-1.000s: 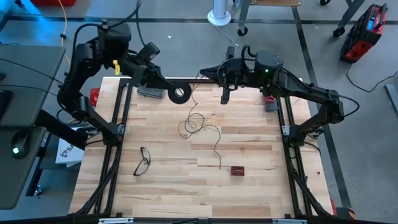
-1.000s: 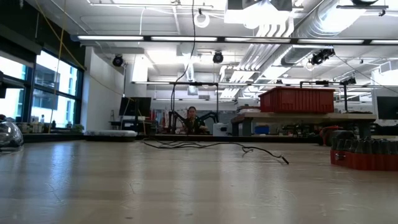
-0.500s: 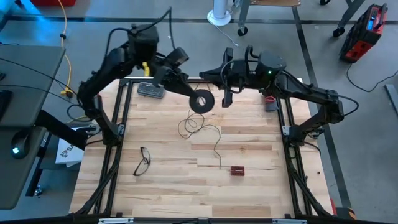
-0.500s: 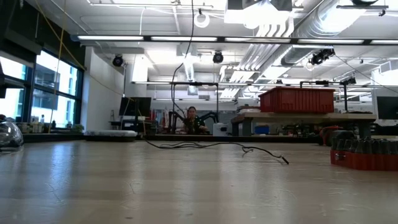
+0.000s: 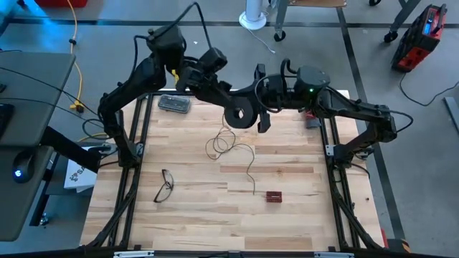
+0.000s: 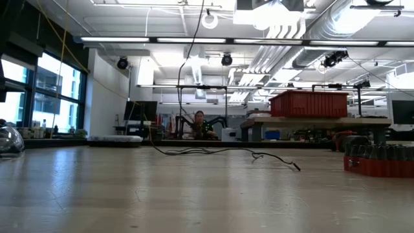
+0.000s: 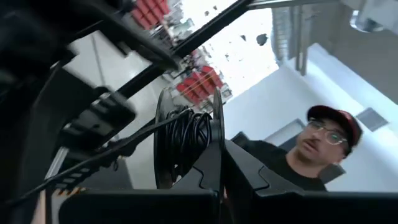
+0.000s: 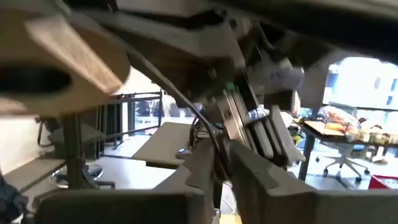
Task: Coil cords
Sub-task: Coil the black wire into the spool
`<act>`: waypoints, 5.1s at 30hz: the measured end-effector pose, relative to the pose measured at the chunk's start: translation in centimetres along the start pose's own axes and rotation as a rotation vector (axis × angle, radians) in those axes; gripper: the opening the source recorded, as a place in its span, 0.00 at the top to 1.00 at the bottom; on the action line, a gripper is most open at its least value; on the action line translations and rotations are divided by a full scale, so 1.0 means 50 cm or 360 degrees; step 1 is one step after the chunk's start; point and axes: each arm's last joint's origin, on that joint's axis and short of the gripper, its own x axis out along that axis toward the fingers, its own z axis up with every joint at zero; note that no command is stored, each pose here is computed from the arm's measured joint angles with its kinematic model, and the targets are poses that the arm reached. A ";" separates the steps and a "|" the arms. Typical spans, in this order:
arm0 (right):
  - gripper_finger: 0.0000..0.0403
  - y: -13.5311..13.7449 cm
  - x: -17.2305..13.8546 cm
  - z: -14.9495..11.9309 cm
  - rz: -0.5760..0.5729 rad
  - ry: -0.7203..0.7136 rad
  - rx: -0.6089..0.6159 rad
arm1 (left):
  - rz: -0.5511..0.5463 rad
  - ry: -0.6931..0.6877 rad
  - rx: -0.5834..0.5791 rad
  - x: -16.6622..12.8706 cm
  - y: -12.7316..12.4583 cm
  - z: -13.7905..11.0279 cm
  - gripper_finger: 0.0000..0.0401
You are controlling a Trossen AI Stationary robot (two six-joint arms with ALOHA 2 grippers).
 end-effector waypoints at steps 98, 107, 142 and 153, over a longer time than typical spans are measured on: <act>1.00 0.053 0.038 0.003 -0.0021 -0.0219 0.0162 | -0.0010 -0.0625 0.0990 -0.128 -0.065 0.081 1.00; 1.00 0.049 0.038 -0.001 -0.0005 -0.0195 0.0214 | 0.0012 -0.0595 0.1031 -0.128 -0.061 0.081 1.00; 1.00 0.056 0.025 0.006 0.0254 -0.0160 0.0175 | 0.0033 -0.0629 0.1086 -0.111 -0.083 0.062 1.00; 0.97 0.057 -0.004 0.017 0.0244 -0.0056 0.0197 | 0.0311 -0.0571 0.0979 -0.149 -0.099 0.035 1.00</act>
